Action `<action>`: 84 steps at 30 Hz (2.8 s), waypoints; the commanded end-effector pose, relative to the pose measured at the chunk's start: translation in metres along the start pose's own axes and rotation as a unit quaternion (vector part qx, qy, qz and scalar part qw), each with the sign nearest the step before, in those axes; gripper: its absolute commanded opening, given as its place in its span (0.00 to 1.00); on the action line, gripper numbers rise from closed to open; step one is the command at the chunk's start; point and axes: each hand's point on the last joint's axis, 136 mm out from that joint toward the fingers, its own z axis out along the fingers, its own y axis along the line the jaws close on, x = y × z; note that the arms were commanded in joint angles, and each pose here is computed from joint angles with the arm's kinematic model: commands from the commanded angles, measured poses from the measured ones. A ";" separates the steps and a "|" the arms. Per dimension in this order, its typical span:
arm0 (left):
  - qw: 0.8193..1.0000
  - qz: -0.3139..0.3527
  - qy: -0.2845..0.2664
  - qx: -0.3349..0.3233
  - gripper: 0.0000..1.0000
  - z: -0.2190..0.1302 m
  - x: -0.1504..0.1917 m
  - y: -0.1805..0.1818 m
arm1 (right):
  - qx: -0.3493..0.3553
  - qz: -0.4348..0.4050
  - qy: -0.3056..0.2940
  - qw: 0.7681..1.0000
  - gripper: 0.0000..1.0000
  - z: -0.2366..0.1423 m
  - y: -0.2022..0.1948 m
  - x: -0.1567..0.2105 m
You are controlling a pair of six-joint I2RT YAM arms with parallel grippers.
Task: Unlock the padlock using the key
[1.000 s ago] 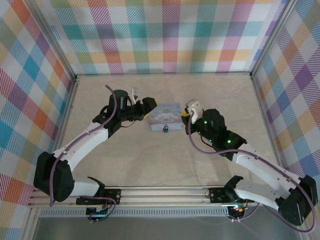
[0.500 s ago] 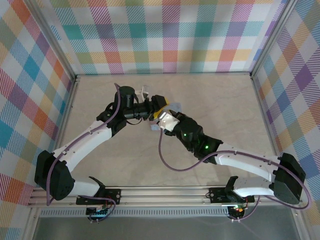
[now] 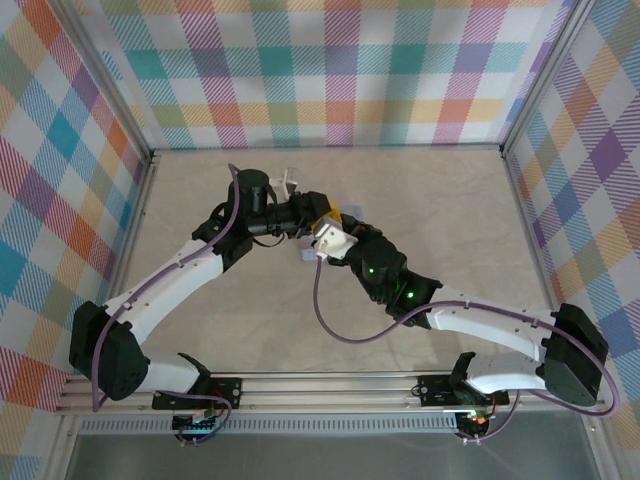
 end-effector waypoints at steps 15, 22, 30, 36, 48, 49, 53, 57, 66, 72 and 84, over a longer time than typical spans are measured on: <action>0.999 0.031 -0.001 -0.040 0.00 0.000 -0.002 0.014 | 0.012 0.056 -0.001 0.998 0.18 -0.016 -0.018 -0.010; 0.988 0.130 -0.045 -0.076 0.00 -0.007 -0.023 0.019 | -0.060 0.252 0.068 0.963 0.44 -0.037 -0.029 0.019; 0.980 0.192 -0.053 -0.021 0.00 -0.004 -0.022 0.004 | -0.213 0.560 0.042 0.800 0.48 -0.041 -0.020 0.021; 0.977 0.206 -0.056 0.010 0.00 -0.004 -0.012 -0.005 | -0.292 0.680 -0.043 0.671 0.54 -0.032 -0.016 0.002; 0.979 0.190 -0.037 0.068 0.00 0.005 0.007 -0.020 | -0.314 0.757 -0.121 0.560 0.60 -0.023 -0.029 0.000; 0.978 0.191 -0.036 0.070 0.00 0.005 0.008 -0.021 | -0.314 0.758 -0.123 0.558 0.58 -0.023 -0.030 0.000; 0.978 0.191 -0.035 0.076 0.00 0.004 0.012 -0.025 | -0.320 0.758 -0.121 0.556 0.51 -0.020 -0.029 -0.003; 0.978 0.191 -0.035 0.079 0.00 0.003 0.013 -0.027 | -0.323 0.758 -0.123 0.554 0.42 -0.021 -0.029 -0.003; 0.979 0.183 -0.037 0.086 0.00 0.002 0.015 -0.027 | -0.327 0.758 -0.123 0.550 0.25 -0.017 -0.026 -0.003; 0.978 0.183 -0.039 0.091 0.00 -0.001 0.016 -0.030 | -0.331 0.760 -0.126 0.545 0.06 -0.015 -0.025 -0.003; 0.976 0.199 -0.090 0.019 0.73 -0.023 0.007 -0.005 | -0.294 0.746 -0.087 0.592 0.00 -0.023 -0.032 0.022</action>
